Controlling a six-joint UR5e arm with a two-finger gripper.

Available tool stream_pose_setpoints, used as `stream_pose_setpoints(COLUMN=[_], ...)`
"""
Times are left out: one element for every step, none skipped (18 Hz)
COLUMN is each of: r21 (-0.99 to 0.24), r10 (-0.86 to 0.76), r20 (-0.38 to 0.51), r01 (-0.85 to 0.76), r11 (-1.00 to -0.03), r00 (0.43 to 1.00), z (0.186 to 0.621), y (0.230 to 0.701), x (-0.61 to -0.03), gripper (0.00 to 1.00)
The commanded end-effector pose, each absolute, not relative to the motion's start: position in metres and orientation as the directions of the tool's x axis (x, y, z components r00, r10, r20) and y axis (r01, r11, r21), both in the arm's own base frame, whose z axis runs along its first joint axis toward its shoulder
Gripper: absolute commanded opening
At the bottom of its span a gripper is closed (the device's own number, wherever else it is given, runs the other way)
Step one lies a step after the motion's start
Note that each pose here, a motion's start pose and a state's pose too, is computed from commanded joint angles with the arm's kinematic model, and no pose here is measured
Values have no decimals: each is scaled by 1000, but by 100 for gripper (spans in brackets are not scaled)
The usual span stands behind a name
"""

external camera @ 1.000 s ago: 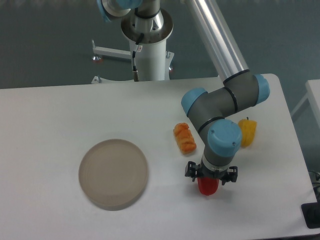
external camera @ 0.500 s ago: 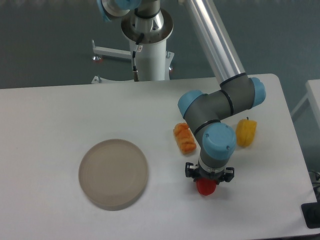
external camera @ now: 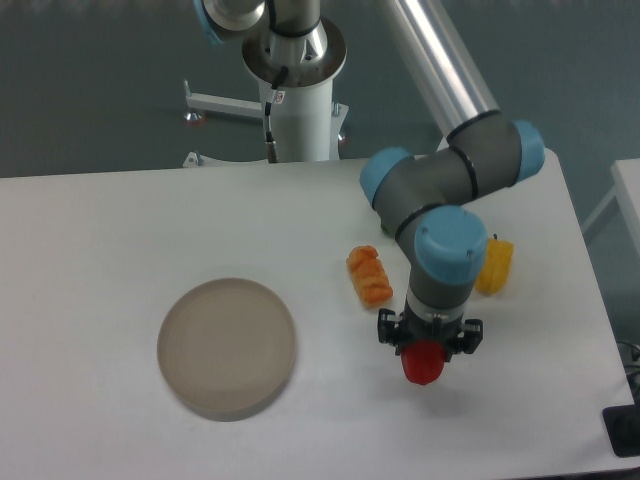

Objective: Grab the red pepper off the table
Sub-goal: 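Lift the red pepper and carry it toward the yellow pepper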

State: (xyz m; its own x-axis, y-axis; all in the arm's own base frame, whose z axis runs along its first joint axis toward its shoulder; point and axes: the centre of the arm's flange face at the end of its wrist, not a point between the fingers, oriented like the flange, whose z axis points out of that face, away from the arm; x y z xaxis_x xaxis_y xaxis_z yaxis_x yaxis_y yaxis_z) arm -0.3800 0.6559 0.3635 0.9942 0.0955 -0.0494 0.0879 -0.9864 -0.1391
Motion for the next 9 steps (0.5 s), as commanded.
stream_pose_setpoints(r21=[-122,-109,-94,-85,-67,-59,-55,-52,-49], r10=[72,48,-3,-40,-116,-168,-216,-265,-309], r20=[-41,-35,-30,-27,-17,-11,-9,-10,-7], r01=[67,43,-6,-42,-117,-168,-216,-265,-309], r11=[-990,-993,-996,-995,-991,-984,-975,-963,-950], r00=[997,998,1000,999,993,986,976,964,951], z=[372,373,376,381,384,385,388,390,392], y=[652,649,643,635,627,622,618,614,609], x=[-376,-377,-380,-386,-389,-393,-396,-398,-403], gripper=[22,22,22,23,23,23,23,23,23])
